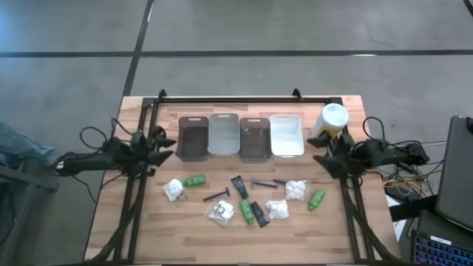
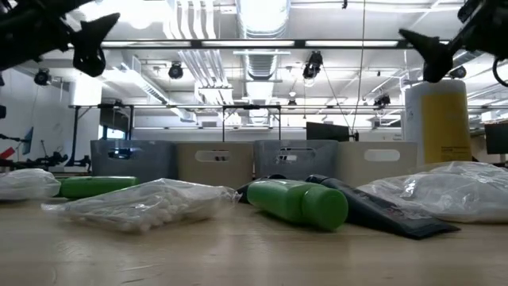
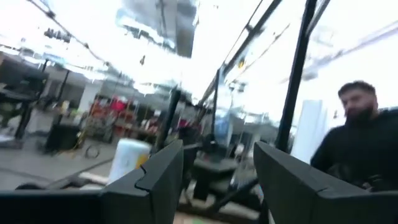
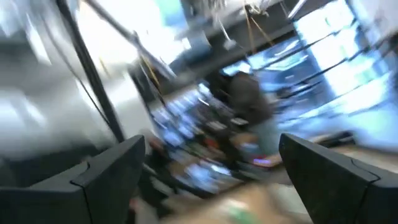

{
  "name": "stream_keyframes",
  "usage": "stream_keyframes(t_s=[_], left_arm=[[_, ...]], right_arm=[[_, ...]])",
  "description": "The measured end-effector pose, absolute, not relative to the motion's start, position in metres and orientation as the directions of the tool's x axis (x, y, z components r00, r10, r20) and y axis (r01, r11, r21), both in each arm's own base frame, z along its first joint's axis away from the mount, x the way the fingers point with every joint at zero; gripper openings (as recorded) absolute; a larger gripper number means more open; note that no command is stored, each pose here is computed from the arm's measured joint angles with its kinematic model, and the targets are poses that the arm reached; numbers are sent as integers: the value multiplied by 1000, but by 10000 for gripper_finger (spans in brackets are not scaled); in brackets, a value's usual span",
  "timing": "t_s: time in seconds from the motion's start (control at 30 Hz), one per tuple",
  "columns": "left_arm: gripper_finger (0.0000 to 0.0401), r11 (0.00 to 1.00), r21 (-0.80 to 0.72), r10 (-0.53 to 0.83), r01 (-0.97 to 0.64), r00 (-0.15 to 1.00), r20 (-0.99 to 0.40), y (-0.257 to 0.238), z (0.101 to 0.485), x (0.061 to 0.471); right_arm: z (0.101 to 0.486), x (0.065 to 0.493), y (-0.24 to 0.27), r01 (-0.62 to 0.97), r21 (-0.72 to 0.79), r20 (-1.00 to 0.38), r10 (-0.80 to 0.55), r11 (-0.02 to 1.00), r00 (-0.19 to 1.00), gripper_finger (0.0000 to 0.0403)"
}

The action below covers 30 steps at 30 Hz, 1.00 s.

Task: Pick & Place Travel size toiletries
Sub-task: Put the green shampoo bottle into the white bin

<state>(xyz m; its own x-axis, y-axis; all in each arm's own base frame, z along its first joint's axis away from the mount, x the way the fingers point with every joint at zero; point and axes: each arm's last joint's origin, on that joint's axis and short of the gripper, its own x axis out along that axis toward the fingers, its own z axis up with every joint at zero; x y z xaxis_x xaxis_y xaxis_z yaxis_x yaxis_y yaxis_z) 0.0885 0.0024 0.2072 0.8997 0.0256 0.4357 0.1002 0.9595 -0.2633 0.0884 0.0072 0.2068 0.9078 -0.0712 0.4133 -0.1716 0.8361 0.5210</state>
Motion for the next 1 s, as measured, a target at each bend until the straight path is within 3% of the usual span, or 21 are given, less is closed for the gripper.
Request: stream_keyframes(t_s=[0.07,0.2,0.3,0.4,0.67,0.8,1.0], left_arm=[[202,958,-261,25,115,878,478,2,211,86],[202,921,-336,23,196,835,550,2,218,82],[202,839,-452,23,304,810,587,2,222,80],[202,774,-523,23,356,811,585,2,222,80],[202,775,-563,110,286,817,566,5,220,82],[202,763,-583,115,278,830,546,5,218,83],[202,764,-585,102,271,845,525,4,216,85]], right_arm=[[214,85,6,-270,632,480,-94,727,872,368],[215,85,4,-264,689,486,-159,675,860,368],[214,87,3,-259,752,465,-209,606,860,368],[212,92,5,-284,775,442,-163,564,882,368],[228,125,11,-175,835,285,-138,522,949,368],[234,152,18,-107,826,136,-11,554,991,368],[235,187,30,-54,880,-43,194,471,980,368]])
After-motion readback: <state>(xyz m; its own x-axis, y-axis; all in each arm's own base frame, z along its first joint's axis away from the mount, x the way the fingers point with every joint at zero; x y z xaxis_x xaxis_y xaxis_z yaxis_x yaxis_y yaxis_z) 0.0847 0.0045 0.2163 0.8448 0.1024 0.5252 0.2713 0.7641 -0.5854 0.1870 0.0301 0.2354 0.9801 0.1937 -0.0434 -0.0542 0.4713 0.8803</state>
